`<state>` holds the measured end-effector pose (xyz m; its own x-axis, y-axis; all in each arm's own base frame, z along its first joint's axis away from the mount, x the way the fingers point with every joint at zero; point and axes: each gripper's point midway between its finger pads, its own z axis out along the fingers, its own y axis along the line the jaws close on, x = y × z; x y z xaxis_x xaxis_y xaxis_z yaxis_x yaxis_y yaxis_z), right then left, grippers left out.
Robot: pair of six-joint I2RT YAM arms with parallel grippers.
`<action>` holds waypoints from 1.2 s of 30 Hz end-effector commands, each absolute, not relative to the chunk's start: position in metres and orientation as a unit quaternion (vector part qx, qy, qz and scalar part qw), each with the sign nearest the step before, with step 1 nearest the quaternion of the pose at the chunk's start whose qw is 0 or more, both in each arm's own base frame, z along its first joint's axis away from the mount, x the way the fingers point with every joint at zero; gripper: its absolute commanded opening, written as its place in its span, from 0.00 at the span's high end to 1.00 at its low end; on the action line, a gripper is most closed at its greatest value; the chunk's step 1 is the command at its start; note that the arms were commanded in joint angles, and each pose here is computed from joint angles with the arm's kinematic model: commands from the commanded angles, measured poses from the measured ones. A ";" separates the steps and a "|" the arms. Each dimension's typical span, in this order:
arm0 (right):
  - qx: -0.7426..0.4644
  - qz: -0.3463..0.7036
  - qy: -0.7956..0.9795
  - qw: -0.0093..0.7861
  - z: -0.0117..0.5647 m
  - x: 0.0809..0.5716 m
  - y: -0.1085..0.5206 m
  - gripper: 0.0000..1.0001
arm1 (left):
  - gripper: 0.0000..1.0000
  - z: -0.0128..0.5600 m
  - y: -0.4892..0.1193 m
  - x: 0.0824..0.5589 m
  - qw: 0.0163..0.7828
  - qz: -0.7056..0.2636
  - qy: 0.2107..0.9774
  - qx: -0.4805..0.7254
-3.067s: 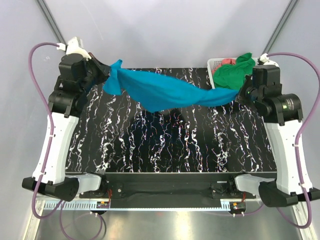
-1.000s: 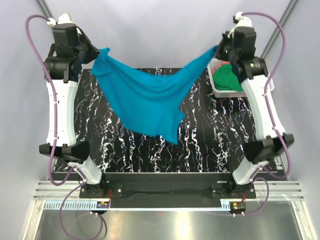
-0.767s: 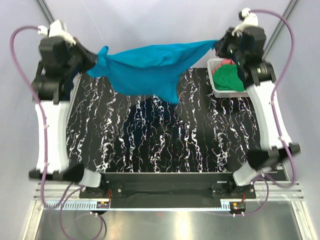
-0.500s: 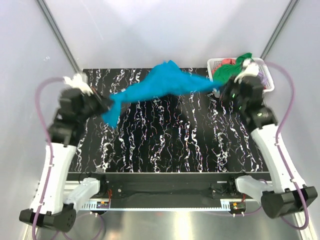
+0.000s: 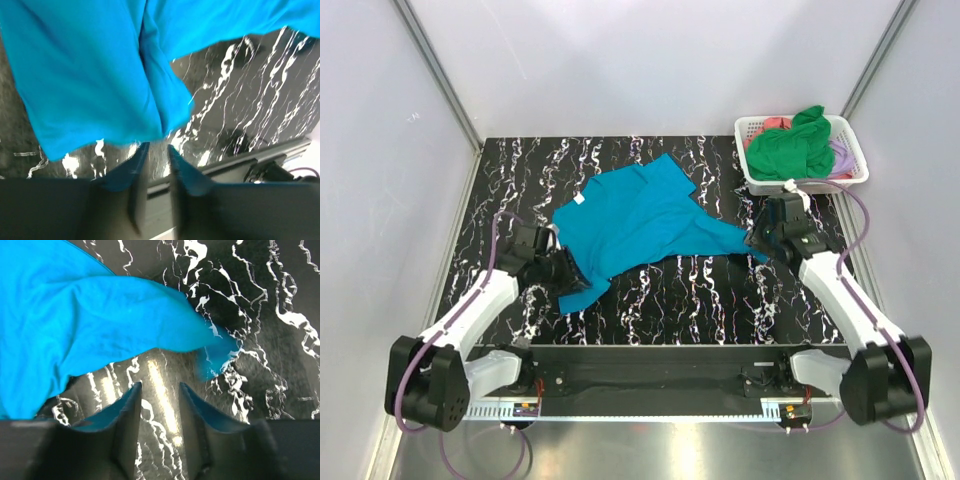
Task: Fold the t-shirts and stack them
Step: Flatten the tshirt out
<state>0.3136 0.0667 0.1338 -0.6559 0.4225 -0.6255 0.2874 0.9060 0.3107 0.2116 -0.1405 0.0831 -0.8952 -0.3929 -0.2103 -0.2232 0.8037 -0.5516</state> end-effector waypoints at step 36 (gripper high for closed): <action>0.027 0.241 0.891 0.384 0.075 0.625 0.285 0.52 | 0.34 0.089 -0.047 0.457 0.245 -0.125 0.942 -0.191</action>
<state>0.6004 0.2562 0.0357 -0.7948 0.2302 -0.5615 -0.0049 0.9228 0.3853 0.4317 -0.0370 0.0647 -0.8317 -0.4416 -0.3367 -0.3803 0.8947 -0.2341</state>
